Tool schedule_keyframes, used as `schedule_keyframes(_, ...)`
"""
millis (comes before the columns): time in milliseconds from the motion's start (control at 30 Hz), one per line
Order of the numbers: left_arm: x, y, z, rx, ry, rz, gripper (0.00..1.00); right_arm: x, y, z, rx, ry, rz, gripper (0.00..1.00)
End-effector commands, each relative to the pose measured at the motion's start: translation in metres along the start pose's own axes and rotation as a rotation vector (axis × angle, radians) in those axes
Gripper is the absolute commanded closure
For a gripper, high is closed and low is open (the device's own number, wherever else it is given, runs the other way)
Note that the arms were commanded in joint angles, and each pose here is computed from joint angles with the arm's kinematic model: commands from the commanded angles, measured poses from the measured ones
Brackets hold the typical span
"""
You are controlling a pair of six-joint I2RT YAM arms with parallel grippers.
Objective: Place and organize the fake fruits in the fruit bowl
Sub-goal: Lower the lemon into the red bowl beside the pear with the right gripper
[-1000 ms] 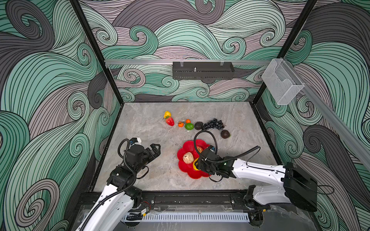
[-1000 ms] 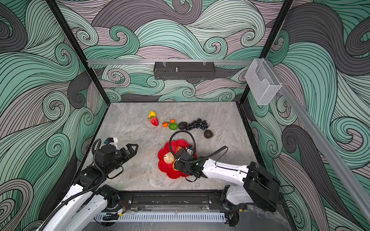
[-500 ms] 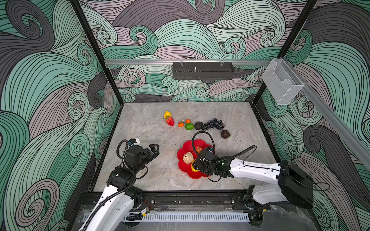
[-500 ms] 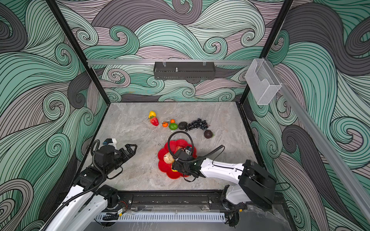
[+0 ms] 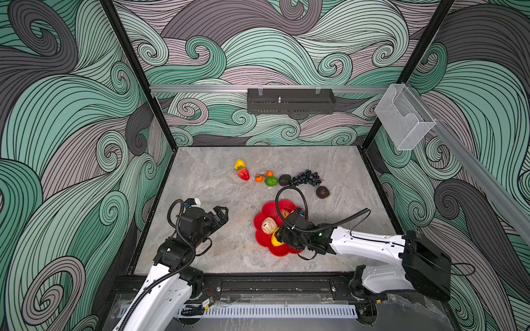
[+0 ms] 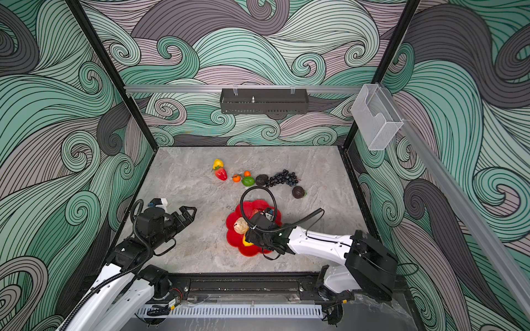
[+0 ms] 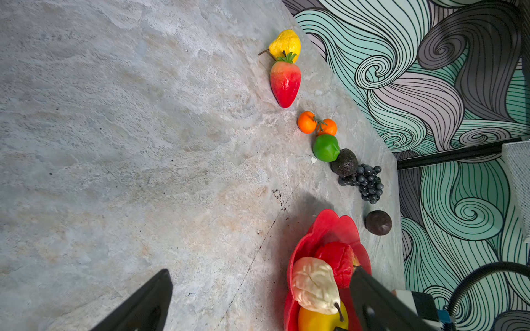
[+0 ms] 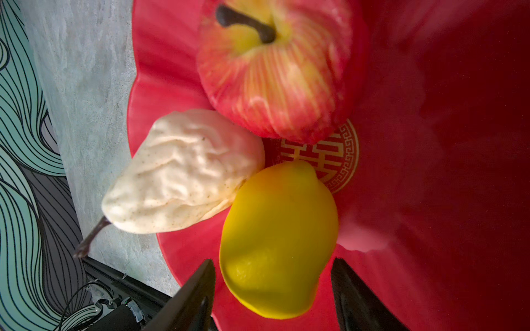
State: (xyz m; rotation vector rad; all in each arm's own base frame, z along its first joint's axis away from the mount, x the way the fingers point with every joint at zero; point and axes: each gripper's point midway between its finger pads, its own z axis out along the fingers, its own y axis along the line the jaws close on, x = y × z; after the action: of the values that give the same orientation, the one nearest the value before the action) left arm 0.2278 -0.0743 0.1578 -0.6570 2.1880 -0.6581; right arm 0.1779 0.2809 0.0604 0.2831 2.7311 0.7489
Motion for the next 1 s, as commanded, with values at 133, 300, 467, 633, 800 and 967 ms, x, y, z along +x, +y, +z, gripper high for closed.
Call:
schedule_keyframes(133, -0.003, -0.001, -0.001, -0.001, -0.001, 0.012, 0.01, -0.003, 0.016, 0.001, -0.032, 0.0, -0.024, 0.35)
schedule_keyframes(300, -0.003, -0.002, -0.001, 0.002, 0.003, 0.014, 0.01, -0.005, 0.015, -0.003, -0.029, -0.011, -0.025, 0.35)
schedule_keyframes(467, -0.003, -0.003, 0.0, 0.005, 0.008, 0.016, 0.01, -0.006, 0.009, -0.008, -0.02, -0.027, -0.026, 0.32)
schedule_keyframes(633, -0.005, -0.008, 0.002, 0.013, 0.015, 0.035, 0.01, -0.007, 0.004, -0.013, -0.006, -0.037, -0.026, 0.24)
schedule_keyframes(800, -0.007, -0.017, 0.009, 0.02, 0.047, 0.06, 0.01, -0.007, 0.002, -0.019, -0.013, -0.042, -0.052, 0.21)
schedule_keyframes(967, -0.01, -0.026, 0.02, 0.012, 0.079, 0.082, 0.01, -0.011, -0.002, -0.033, 0.0, -0.067, -0.097, 0.18)
